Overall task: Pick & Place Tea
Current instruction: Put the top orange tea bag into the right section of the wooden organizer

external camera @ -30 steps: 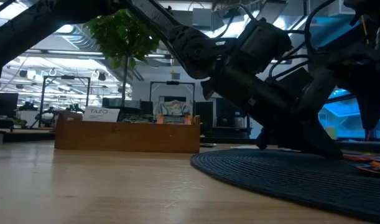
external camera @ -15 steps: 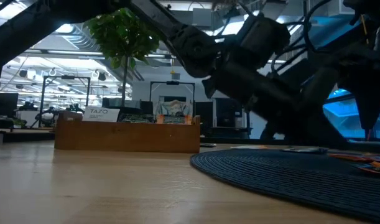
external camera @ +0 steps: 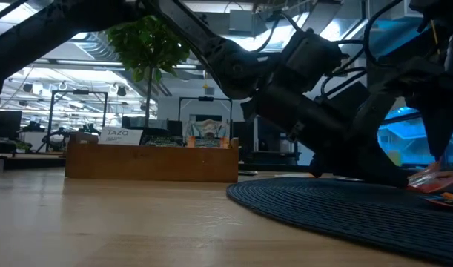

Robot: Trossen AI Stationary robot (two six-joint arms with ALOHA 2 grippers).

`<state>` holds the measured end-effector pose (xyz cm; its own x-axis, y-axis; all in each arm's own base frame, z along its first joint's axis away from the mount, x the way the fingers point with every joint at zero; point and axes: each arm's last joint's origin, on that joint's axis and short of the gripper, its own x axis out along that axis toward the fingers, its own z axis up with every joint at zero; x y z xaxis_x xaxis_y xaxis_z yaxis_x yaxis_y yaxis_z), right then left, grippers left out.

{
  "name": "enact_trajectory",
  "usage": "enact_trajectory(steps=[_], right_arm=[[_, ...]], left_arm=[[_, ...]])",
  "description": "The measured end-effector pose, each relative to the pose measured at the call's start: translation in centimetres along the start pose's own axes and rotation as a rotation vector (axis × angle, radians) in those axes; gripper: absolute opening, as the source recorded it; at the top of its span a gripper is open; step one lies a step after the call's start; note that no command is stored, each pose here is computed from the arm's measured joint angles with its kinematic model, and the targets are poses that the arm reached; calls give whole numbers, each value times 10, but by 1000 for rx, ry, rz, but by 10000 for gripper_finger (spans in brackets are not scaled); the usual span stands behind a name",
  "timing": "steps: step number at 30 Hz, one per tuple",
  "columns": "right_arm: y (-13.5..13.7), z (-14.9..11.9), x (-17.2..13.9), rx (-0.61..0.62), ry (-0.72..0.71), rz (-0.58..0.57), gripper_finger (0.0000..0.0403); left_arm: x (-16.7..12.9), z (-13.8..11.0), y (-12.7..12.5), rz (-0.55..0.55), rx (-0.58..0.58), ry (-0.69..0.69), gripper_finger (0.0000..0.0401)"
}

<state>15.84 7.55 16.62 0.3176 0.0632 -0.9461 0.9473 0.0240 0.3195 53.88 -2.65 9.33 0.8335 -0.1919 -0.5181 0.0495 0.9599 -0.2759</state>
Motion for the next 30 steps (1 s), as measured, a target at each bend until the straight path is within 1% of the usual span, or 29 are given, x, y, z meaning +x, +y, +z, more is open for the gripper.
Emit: enact_trajectory(steps=[4,7,12,15,17,20,25,28,30], right_arm=[[-1,0,2,6,-7,-30,225],[-1,-1,8,-11,-17,-53,225],[8,-4,11,-14,-105,67,225],[8,-4,12,-13,-104,72,222],[8,-4,12,-13,-97,68,210],[8,-4,12,-12,-95,68,175],[8,-5,12,-19,-93,66,86],[8,-5,12,-59,-94,63,33],[8,-5,11,-91,-94,64,11]], left_arm=[[0,-1,2,1,-14,9,1],[0,-1,2,2,-14,12,1],[0,-1,2,-3,-13,16,1],[0,-1,2,-3,-12,17,2],[0,-1,2,-6,-4,18,2],[0,-1,2,-10,2,19,1],[0,-1,2,-10,4,19,2],[0,-1,2,-10,5,13,1],[-4,3,2,-3,3,15,3]])
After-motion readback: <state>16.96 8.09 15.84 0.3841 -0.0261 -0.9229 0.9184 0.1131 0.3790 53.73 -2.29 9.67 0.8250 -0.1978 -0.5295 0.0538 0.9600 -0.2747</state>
